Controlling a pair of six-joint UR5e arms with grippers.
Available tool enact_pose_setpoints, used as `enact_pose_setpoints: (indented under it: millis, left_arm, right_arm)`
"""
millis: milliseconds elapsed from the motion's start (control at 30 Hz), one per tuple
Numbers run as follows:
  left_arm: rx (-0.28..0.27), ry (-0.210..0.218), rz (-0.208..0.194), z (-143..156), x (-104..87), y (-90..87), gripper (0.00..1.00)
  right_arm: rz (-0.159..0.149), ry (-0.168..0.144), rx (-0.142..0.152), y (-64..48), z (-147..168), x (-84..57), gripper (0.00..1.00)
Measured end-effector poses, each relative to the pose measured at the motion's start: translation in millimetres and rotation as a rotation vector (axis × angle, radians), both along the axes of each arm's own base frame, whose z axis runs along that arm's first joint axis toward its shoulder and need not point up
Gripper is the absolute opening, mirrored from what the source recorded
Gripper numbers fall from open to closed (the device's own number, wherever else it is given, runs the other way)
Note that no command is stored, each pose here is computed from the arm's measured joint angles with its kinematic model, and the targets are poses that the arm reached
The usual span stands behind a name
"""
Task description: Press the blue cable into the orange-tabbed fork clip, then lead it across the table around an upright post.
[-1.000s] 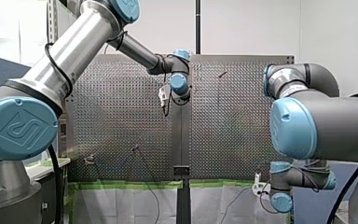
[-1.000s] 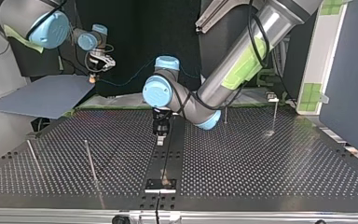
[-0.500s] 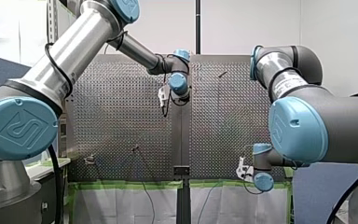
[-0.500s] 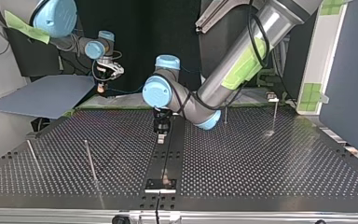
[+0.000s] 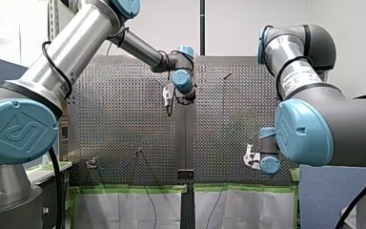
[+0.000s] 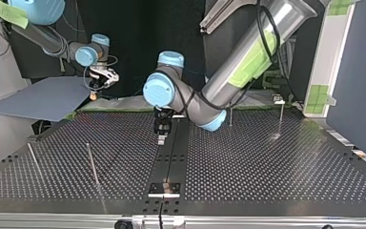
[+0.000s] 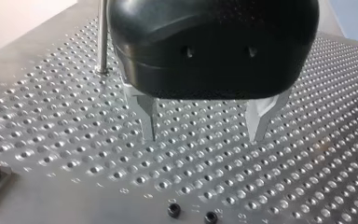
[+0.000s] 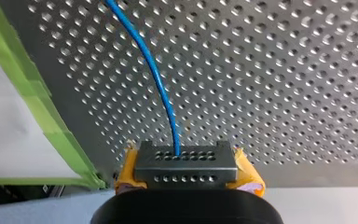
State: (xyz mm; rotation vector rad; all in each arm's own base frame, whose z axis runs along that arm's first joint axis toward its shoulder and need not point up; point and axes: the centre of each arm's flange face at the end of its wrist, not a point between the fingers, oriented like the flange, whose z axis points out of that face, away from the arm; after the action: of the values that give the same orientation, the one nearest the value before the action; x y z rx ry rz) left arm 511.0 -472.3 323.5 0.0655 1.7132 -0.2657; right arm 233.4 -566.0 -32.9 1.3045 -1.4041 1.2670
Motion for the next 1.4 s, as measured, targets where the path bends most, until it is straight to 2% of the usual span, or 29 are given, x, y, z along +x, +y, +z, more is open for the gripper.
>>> enact_pose_setpoints:
  millis: [233,400,500,700,800,833,967,1200,1400]
  left_arm:
    - [-0.039,-0.052,-0.059,24,-13.5,3.6,0.93]
    - [-0.041,-0.111,-0.112,70,-23.8,1.4,0.93]
    - [-0.03,-0.142,-0.123,99,-30.1,2.2,0.93]
    - [0.012,-0.17,-0.127,131,-35.0,2.5,0.93]
    - [0.023,-0.172,-0.129,141,-35.0,2.4,0.93]
    - [0.024,-0.173,-0.132,144,-34.5,2.4,0.91]
    - [0.027,-0.17,-0.158,156,-33.4,0.9,0.91]
    - [0.046,-0.122,-0.239,148,-27.6,-17.8,0.91]
    - [0.041,-0.087,-0.267,149,-21.6,-24.0,0.91]
  right_arm:
    - [-0.022,0.02,0.012,-1.4,34,-8.5,0.0]
    - [-0.027,0.026,0.028,0.0,51,-10.1,0.0]
    - [-0.03,0.029,0.039,1.7,52,-11.2,0.0]
    - [-0.034,0.031,0.045,4.5,50,-12.3,0.0]
    - [-0.034,0.031,0.044,4.6,49,-12.3,0.0]
    - [-0.033,0.03,0.043,4.4,49,-12.3,0.0]
    - [-0.027,0.029,0.041,4.8,49,-10.4,0.0]
    - [-0.019,0.028,0.042,6.0,48,-7.6,0.0]
    - [-0.018,0.029,0.043,6.2,48,-7.2,0.0]
